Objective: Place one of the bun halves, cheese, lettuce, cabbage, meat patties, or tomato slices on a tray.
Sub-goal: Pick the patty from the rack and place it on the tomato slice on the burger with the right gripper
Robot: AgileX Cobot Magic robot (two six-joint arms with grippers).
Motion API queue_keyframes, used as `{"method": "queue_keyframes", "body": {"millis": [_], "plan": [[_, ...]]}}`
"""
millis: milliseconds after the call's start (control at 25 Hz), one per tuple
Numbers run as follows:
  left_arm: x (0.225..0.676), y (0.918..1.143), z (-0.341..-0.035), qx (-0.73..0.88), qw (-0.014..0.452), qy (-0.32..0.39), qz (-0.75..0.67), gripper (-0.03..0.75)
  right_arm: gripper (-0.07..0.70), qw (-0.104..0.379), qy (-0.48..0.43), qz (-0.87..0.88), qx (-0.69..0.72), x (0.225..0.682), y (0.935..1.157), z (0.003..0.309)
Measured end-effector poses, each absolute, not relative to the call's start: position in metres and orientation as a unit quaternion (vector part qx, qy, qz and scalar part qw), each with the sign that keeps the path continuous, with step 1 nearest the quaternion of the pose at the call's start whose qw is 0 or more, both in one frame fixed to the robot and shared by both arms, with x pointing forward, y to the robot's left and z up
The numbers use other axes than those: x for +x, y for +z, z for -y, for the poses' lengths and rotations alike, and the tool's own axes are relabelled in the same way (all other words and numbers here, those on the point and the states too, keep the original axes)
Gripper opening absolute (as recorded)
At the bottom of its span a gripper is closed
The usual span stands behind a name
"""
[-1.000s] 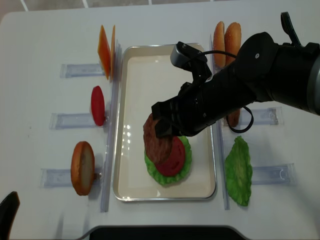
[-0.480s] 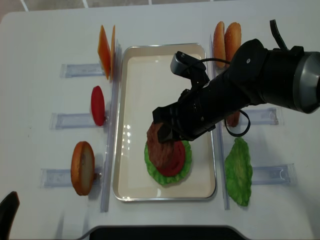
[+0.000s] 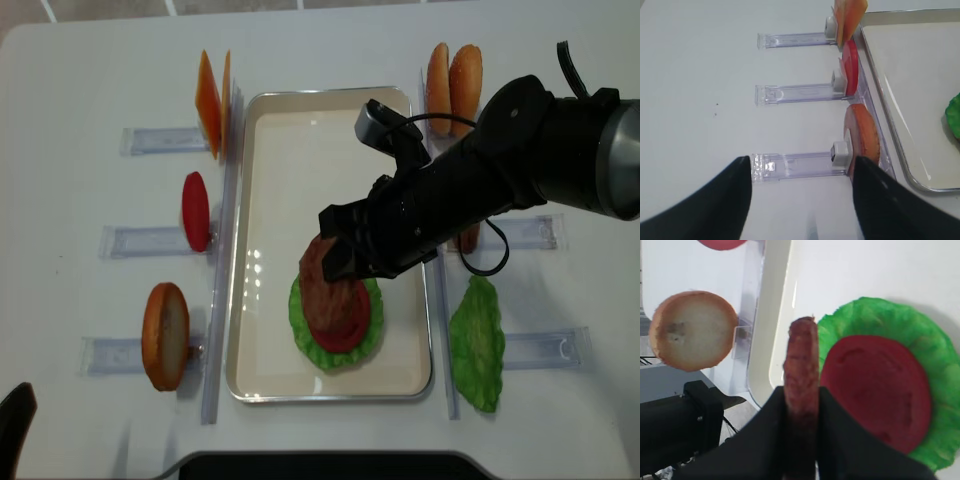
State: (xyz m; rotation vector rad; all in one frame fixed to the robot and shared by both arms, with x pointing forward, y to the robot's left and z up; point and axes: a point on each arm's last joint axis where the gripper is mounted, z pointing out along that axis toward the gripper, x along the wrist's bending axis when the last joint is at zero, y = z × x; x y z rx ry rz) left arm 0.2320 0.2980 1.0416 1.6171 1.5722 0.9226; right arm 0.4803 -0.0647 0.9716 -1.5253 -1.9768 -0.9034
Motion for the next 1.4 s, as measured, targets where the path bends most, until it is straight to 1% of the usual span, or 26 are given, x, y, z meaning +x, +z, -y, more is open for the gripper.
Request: {"method": "queue_keyframes", "body": {"millis": [200,480,1280,1400], "plan": [[0.232,1.042,-0.298,0.623,0.345,0.355,-0.606,0.478,0.109,0.244,-0.342,0.72,-0.552,0.481,0.973,0.063],[0.232,1.042,-0.298,0.623,0.345,0.355,-0.606,0.465,0.109,0.255,-0.324,0.723,-0.554,0.483,0.958,0.061],[0.232,1.042,-0.298,0.623,0.345,0.355,-0.606,0.465,0.109,0.257,-0.321,0.724,-0.554,0.483,0.955,0.06],[0.232,1.042,-0.298,0.623,0.345,0.355,-0.606,0.465,0.129,0.255,-0.32,0.726,-0.552,0.483,0.954,0.06]]}}
